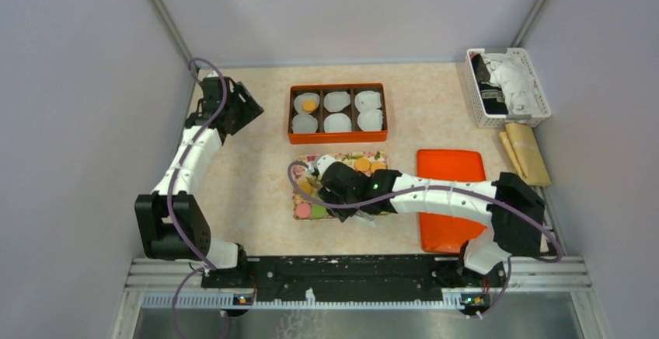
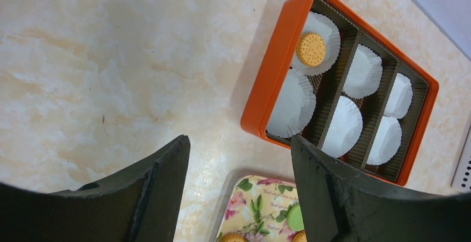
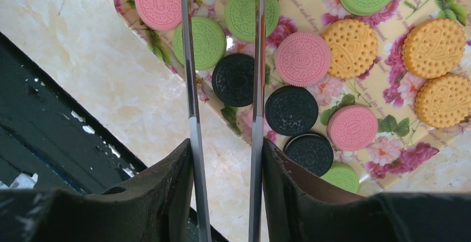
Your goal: Pack the cookies
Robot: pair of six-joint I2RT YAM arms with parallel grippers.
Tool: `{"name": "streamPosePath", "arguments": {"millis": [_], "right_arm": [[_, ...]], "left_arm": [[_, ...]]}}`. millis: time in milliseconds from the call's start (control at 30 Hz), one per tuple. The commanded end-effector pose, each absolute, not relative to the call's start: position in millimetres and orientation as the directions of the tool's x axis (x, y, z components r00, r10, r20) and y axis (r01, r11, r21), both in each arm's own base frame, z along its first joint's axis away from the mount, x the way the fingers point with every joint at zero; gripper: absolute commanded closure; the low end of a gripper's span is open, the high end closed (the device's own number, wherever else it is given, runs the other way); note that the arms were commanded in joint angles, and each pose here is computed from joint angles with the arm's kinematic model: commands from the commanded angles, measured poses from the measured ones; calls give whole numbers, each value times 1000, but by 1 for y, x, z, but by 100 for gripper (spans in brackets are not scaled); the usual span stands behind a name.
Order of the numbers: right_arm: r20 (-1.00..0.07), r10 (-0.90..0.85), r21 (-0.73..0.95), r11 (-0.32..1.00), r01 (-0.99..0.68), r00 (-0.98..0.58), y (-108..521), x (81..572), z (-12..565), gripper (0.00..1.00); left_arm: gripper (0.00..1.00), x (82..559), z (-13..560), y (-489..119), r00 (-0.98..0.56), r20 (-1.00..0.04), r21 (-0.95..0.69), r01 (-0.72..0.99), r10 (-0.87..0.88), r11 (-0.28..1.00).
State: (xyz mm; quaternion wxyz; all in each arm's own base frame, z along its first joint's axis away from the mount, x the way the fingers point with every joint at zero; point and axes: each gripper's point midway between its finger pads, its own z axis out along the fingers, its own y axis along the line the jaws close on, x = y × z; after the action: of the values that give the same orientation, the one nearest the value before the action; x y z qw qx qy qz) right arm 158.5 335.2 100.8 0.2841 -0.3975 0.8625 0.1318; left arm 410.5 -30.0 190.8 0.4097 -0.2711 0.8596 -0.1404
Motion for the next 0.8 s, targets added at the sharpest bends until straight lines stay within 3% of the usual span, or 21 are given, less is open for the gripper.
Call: {"name": "streamPosePath", "arguments": {"millis": [0, 100, 267, 433, 767], "right_arm": [[-635, -580, -16, 671, -741, -511, 354, 171, 116, 57], [-627, -587, -33, 676, -736, -512, 355, 174, 114, 63], [-650, -563, -52, 703, -709, -511, 358, 183, 126, 84], [-708, -525, -81, 724, -685, -472, 358, 195, 161, 93], [-781, -495, -184, 766, -615, -382, 358, 226, 210, 95]], "left_arm": [[27, 413, 206, -23, -479, -653, -489, -324, -586, 810], [27, 412, 206, -24, -481, -652, -492, -320, -586, 810], [27, 411, 213, -26, -474, -657, -505, -300, -586, 809], [28, 410, 219, -27, -468, -663, -511, -287, -584, 810], [28, 410, 228, -28, -456, -672, -517, -275, -584, 810]]}}
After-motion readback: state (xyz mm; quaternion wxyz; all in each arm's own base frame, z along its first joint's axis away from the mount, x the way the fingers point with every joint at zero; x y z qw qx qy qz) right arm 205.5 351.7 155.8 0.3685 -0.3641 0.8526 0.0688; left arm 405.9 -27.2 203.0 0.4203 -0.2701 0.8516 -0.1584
